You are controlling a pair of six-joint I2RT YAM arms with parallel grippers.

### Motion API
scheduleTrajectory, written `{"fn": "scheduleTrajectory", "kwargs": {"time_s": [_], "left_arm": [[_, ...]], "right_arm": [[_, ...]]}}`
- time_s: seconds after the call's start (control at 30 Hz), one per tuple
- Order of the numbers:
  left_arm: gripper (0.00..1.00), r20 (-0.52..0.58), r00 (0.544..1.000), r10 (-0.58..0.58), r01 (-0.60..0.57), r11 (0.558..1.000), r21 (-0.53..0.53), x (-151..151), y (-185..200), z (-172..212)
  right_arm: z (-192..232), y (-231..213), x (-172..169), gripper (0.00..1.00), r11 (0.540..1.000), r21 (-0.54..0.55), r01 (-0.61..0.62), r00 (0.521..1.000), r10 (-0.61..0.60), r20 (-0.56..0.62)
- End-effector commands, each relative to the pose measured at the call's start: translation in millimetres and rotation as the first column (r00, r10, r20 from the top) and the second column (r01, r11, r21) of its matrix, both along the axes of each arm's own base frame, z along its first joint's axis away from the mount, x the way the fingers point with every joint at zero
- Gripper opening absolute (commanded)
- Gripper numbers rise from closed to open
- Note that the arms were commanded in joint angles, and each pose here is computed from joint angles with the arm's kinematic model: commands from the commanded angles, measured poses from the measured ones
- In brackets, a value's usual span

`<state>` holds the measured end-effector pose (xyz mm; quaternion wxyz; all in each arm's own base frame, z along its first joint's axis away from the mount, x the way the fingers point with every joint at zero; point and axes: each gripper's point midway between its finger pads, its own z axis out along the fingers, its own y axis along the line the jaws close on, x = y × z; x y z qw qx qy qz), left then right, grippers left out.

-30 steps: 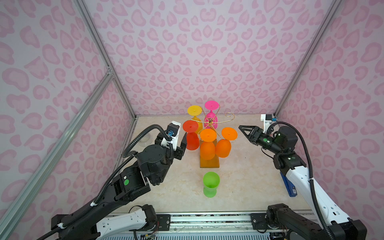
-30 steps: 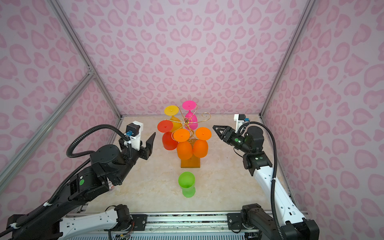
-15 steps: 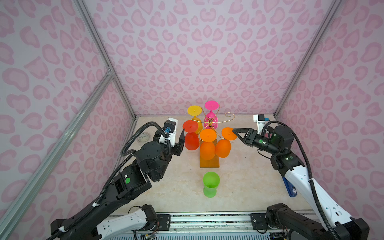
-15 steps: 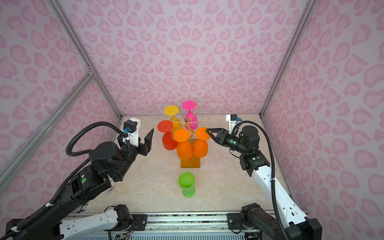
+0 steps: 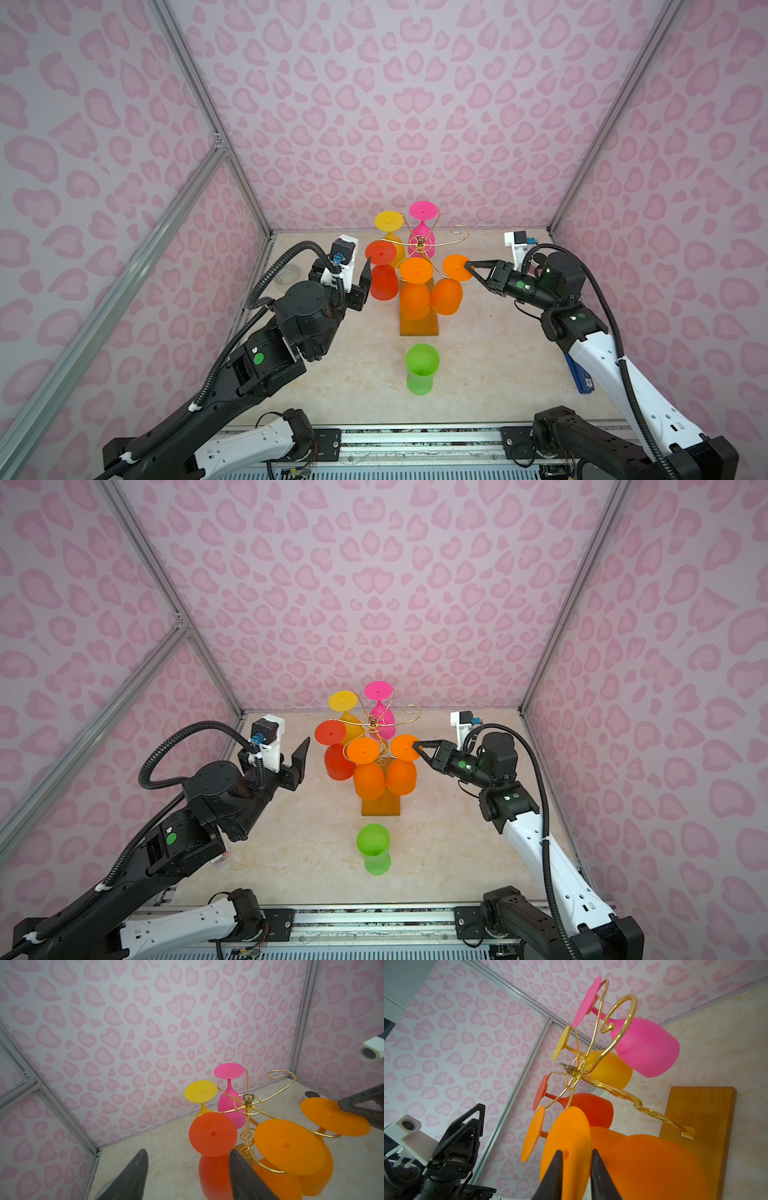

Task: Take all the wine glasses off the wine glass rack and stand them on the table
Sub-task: 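Raise the left gripper toward the rack while the right gripper reaches an orange glass's foot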

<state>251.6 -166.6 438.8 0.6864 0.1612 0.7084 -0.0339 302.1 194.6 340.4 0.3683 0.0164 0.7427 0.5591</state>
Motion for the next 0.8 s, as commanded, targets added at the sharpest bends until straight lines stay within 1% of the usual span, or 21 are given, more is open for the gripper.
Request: {"fn": "scheduleTrajectory", "kwargs": {"time_s": [0.0,0.1,0.37,0.63,0.77], "left_arm": [[0.64,0.006,1.000,-0.004,0.004,1.000,-0.022,2,-2,3],[0.64,0.002,1.000,-0.005,0.005,1.000,-0.020,2,-3,2],[0.64,0.000,1.000,-0.008,0.008,1.000,-0.021,2,-3,2],[0.64,-0.006,1.000,-0.009,0.009,1.000,-0.020,3,-4,0],[0.64,-0.008,1.000,-0.008,0.008,1.000,-0.023,3,-4,-1]], "right_arm": [[3,1,-2,0.20,1.000,0.006,-0.009,1.000,0.009,0.021],[5,1,-3,0.16,1.000,0.013,-0.010,1.000,0.009,0.022],[10,-1,-5,0.09,0.999,0.034,-0.007,1.000,0.006,0.024],[22,4,-5,0.00,0.985,0.161,-0.055,0.998,0.054,0.011],[27,5,-7,0.00,0.978,0.194,-0.075,0.997,0.075,0.008]]}}
